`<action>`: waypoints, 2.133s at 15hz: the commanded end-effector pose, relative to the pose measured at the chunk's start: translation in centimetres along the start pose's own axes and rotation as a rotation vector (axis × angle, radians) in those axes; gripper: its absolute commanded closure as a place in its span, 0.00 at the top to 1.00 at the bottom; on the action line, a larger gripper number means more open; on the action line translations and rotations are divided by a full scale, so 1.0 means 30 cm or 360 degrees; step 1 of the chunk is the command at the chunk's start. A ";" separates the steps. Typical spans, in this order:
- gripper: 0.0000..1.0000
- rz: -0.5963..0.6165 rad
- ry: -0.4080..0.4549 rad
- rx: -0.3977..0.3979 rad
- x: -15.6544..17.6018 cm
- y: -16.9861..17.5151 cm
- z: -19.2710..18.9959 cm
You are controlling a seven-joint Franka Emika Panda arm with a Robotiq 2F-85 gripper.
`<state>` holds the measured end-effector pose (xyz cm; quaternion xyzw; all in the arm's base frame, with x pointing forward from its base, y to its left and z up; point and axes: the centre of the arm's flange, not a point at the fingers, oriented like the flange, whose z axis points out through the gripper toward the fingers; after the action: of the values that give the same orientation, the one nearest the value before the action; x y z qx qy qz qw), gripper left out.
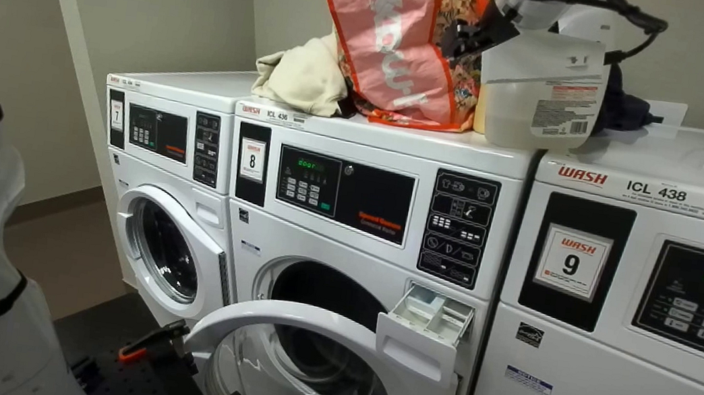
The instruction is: Pour fabric softener into the soap chamber
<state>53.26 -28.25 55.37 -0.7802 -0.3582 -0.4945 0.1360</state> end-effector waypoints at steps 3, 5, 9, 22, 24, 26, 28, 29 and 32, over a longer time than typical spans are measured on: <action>0.59 0.0016 0.0045 -0.0008 -0.007 0.008 0.007; 0.43 0.0030 0.0051 -0.0015 -0.012 0.013 -0.001; 0.13 0.0072 0.0056 -0.0039 -0.018 0.027 -0.012; 0.06 0.0186 0.0041 -0.0117 0.023 -0.012 -0.112; 0.06 0.0208 0.0049 -0.0119 0.029 -0.022 -0.137; 0.06 0.0238 0.0060 -0.0124 0.029 -0.037 -0.164; 0.06 0.0266 0.0071 -0.0133 0.029 -0.054 -0.192; 0.06 0.0278 0.0075 -0.0136 0.031 -0.064 -0.208; 0.06 0.0275 0.0066 -0.0162 0.058 -0.108 -0.269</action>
<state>49.29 -31.08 56.78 -0.8120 -0.2610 -0.4972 0.1594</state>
